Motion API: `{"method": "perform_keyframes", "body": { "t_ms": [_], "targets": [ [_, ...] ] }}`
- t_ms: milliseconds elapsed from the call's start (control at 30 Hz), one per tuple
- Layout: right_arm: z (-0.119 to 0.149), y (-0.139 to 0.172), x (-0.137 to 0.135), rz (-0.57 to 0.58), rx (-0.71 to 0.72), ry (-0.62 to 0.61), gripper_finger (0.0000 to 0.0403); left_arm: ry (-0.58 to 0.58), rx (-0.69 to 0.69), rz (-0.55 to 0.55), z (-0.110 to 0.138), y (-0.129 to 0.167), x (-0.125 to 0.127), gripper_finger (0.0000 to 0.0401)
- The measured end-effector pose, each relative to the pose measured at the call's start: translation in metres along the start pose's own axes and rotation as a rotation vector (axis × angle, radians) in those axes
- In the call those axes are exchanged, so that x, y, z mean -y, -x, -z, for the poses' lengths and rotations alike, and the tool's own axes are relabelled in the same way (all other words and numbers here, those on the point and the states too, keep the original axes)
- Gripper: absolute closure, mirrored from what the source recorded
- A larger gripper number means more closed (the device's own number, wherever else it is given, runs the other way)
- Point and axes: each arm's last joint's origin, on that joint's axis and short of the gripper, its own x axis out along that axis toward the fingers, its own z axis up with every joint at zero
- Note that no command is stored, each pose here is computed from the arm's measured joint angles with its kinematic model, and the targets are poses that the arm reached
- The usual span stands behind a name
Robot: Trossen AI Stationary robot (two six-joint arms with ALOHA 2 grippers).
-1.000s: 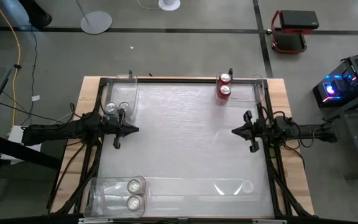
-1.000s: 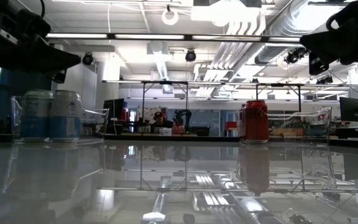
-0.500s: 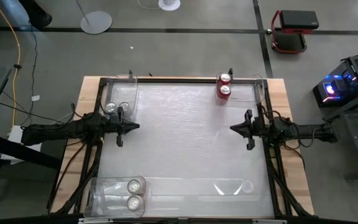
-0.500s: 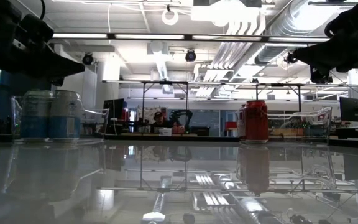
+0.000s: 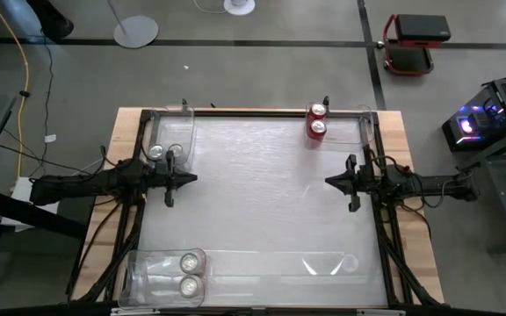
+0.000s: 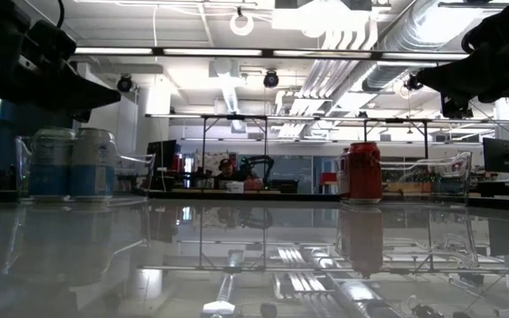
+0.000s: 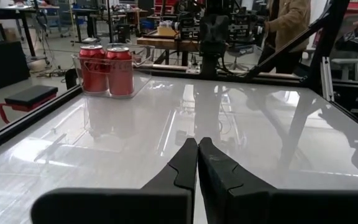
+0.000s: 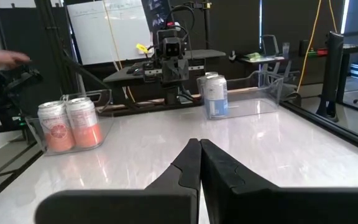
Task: Sort soda cans
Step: Return to Home Position
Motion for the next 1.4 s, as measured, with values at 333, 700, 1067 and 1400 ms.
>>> {"method": "perform_keyframes", "body": {
  "t_ms": [333, 700, 1067, 1400],
  "targets": [
    [-0.001, 0.001, -0.002, -0.032, 0.009, -0.002, 0.0403, -0.001, 0.084, 0.015, -0.006, 0.006, 0.002, 0.0396],
    [0.000, 0.001, -0.006, -0.078, 0.006, -0.003, 0.0403, 0.000, 0.182, 0.022, -0.015, 0.009, 0.003, 0.0396],
    [0.000, 0.002, -0.007, -0.088, 0.007, -0.004, 0.0403, 0.000, 0.162, 0.022, -0.013, 0.009, 0.003, 0.0396],
    [0.000, 0.001, -0.005, -0.064, 0.007, -0.003, 0.0403, 0.000, 0.162, 0.022, -0.013, 0.009, 0.003, 0.0396]
  ]
}}
